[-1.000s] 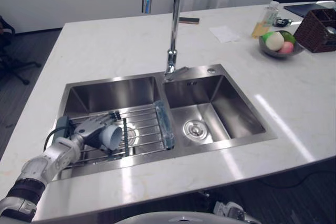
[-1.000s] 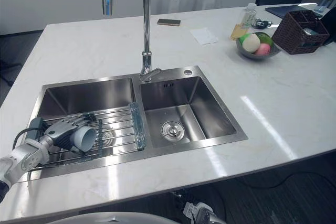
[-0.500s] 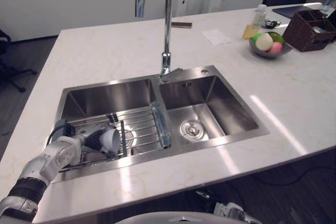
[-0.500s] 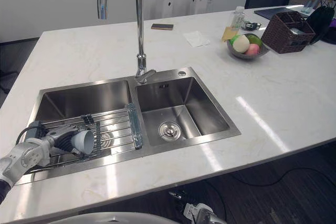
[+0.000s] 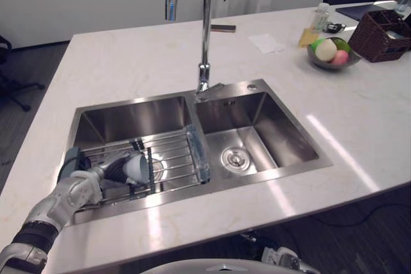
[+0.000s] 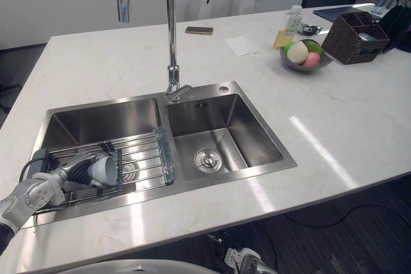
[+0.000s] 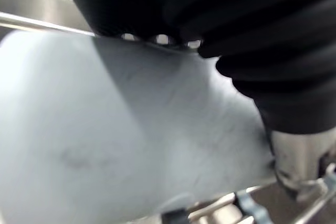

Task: Walk over to the sink, pick up the cup, carry it to the dishwasher, place the cup inside the dishwasher, then close the dishwasher door

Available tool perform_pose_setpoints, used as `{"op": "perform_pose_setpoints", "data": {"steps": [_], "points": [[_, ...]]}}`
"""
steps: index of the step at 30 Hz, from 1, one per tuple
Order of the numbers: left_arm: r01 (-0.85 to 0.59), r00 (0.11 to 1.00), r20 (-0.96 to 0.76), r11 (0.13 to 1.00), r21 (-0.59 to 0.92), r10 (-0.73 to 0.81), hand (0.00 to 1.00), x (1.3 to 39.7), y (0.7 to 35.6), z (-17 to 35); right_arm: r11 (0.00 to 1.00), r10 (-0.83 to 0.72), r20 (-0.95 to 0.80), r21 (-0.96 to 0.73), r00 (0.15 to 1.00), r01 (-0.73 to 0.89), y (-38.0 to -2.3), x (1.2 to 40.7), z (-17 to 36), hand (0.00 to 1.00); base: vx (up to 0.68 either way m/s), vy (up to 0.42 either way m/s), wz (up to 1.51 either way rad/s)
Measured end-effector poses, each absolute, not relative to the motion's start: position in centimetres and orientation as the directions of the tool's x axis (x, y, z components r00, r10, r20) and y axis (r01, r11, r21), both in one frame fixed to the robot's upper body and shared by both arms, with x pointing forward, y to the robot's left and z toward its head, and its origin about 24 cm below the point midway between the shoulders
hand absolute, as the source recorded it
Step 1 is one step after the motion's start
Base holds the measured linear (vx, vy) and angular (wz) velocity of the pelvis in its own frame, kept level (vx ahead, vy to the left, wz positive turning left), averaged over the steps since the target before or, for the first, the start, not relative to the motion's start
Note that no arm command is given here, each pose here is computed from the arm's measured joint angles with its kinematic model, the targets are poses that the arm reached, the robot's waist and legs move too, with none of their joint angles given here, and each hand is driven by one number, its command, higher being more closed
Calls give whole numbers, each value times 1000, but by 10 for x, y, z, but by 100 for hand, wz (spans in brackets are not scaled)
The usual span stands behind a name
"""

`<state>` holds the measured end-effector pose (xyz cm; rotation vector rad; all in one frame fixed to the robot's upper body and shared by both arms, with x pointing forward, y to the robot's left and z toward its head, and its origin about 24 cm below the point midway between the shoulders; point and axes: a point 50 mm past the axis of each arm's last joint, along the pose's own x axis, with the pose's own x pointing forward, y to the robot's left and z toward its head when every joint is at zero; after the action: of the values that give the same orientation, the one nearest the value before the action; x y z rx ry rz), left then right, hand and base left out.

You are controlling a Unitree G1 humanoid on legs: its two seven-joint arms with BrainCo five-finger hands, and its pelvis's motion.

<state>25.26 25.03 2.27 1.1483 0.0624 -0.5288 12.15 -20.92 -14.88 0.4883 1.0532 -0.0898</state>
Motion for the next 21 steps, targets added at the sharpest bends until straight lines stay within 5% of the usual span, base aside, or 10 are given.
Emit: {"op": "perform_pose_setpoints", "data": {"steps": [3, 9, 15, 21], "points": [[322, 932, -174, 505, 801, -318, 100, 259, 257, 37, 888, 155, -847, 345, 509, 304, -209, 122, -149, 0, -16, -33, 12], [106, 974, 92, 771, 628, -208, 100, 266, 270, 72, 875, 149, -853, 350, 501, 336, -208, 113, -151, 0, -9, -31, 7], [-60, 939, 339, 945, 320, -55, 100, 265, 279, 107, 857, 139, -847, 362, 513, 367, -205, 109, -153, 0, -23, -23, 7], [-80, 842, 534, 997, -17, 77, 100, 255, 274, 136, 846, 147, -856, 368, 496, 385, -200, 99, -156, 0, -44, -19, 2]]}}
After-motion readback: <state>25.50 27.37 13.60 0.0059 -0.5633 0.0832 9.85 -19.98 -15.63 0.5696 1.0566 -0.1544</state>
